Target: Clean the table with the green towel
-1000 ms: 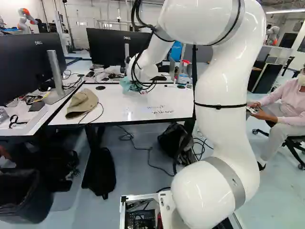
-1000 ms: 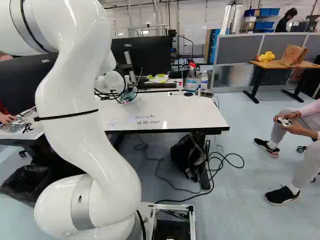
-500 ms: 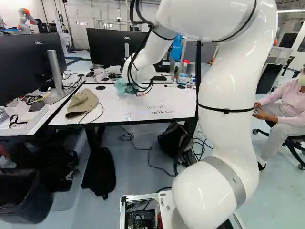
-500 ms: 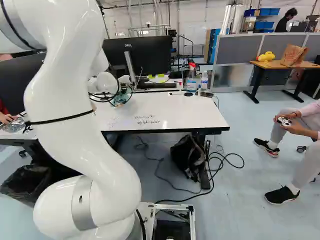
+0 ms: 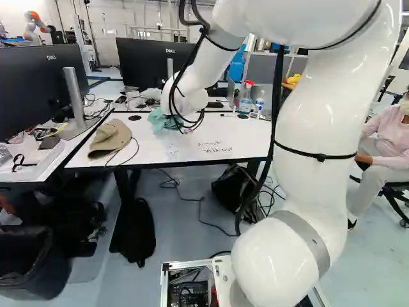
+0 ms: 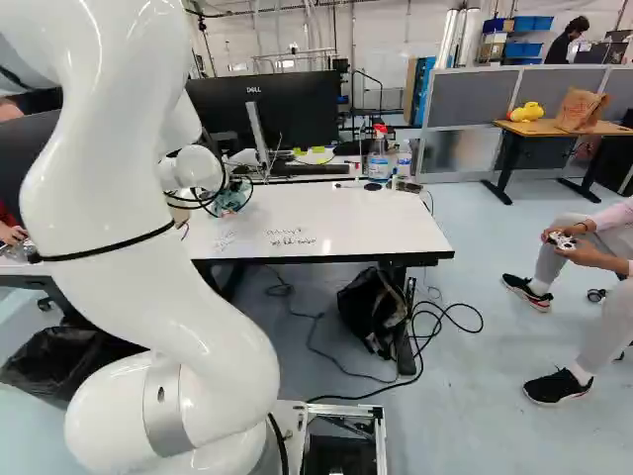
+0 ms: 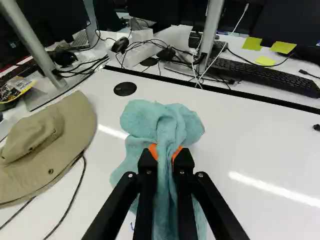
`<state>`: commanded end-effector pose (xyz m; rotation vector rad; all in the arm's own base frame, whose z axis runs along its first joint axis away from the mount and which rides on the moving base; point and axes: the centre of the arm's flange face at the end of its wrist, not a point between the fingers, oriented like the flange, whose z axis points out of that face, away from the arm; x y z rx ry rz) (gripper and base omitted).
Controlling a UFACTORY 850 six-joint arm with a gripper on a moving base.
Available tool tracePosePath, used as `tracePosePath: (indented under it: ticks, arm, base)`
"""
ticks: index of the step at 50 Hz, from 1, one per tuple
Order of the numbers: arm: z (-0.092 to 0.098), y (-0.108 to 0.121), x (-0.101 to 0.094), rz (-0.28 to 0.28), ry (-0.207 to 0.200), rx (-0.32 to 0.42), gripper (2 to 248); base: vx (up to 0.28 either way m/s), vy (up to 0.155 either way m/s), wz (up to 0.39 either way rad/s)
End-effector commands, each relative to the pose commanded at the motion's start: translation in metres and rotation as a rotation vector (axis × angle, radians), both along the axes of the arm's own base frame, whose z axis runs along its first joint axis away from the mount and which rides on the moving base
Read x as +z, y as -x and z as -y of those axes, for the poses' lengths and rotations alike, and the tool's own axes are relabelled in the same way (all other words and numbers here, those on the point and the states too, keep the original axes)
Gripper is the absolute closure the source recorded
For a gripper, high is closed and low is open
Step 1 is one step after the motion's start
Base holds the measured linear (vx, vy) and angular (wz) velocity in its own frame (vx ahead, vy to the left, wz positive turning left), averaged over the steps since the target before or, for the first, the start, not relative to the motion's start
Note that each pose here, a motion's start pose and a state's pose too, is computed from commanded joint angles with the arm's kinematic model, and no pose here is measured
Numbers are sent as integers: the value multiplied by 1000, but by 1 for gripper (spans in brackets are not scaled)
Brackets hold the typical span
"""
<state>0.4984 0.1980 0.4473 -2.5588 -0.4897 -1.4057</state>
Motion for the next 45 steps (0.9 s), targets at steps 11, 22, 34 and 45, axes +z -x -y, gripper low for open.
tracePosePath:
  ticks: [11,22,34,45]
  arm:
    - [2,21,1,-6,2,12,204]
    - [4,43,1,-10,4,25,204]
    - [6,67,2,-14,6,41,204]
    - [8,88,2,-15,7,55,204]
  base:
    - [0,0,0]
    - [0,0,0]
    - [0,0,0]
    - [0,0,0]
